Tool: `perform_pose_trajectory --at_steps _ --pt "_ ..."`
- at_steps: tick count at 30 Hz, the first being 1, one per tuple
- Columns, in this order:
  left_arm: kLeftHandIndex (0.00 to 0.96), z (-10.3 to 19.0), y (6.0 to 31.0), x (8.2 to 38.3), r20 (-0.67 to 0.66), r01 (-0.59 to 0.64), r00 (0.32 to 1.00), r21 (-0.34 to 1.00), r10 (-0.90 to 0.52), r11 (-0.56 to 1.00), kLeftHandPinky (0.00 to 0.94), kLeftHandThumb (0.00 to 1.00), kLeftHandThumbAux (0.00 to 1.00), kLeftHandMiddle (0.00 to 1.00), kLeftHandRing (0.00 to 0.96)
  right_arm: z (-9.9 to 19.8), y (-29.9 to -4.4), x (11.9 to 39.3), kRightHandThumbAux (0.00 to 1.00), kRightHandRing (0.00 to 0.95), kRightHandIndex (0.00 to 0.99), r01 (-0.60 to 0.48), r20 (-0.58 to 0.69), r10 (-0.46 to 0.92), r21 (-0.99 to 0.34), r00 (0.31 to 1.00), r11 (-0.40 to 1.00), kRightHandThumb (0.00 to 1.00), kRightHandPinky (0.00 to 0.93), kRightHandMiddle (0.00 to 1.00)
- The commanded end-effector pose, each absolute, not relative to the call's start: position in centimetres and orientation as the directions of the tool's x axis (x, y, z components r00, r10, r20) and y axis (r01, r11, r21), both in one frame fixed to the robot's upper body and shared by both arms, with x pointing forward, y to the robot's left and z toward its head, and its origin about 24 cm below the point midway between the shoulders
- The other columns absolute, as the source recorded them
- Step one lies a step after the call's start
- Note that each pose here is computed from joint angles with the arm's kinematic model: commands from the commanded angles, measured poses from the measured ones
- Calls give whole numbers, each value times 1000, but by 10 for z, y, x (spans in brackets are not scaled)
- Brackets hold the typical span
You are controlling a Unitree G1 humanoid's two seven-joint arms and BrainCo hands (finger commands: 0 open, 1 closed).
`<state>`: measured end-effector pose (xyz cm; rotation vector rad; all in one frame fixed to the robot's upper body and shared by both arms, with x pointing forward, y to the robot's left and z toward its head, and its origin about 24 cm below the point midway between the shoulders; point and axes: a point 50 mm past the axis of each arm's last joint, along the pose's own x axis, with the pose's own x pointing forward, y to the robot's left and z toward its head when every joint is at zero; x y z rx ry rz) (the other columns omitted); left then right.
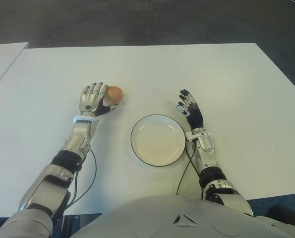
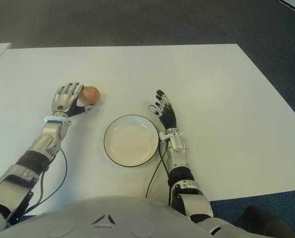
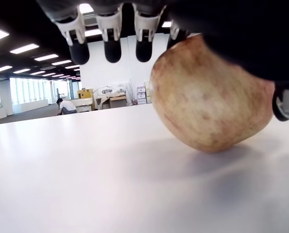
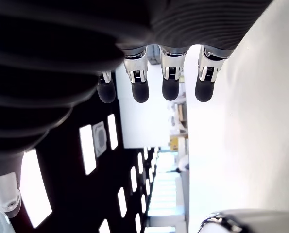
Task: Put the apples into the plate.
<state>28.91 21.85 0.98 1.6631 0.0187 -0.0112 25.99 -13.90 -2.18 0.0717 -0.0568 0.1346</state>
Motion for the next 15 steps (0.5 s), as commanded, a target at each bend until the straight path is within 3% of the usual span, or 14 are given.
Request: perform_pose_trajectory --at_steps 1,15 --pt "0 -5 211 287 -75 75 997 995 -4 -68 0 290 258 0 0 -83 -144 195 534 0 0 -31 -213 64 153 975 988 127 23 0" --pt "0 -3 210 303 -41 42 999 995 15 -88 0 297 263 0 0 -84 -145 194 531 0 0 -29 -213 61 152 975 988 129 24 0"
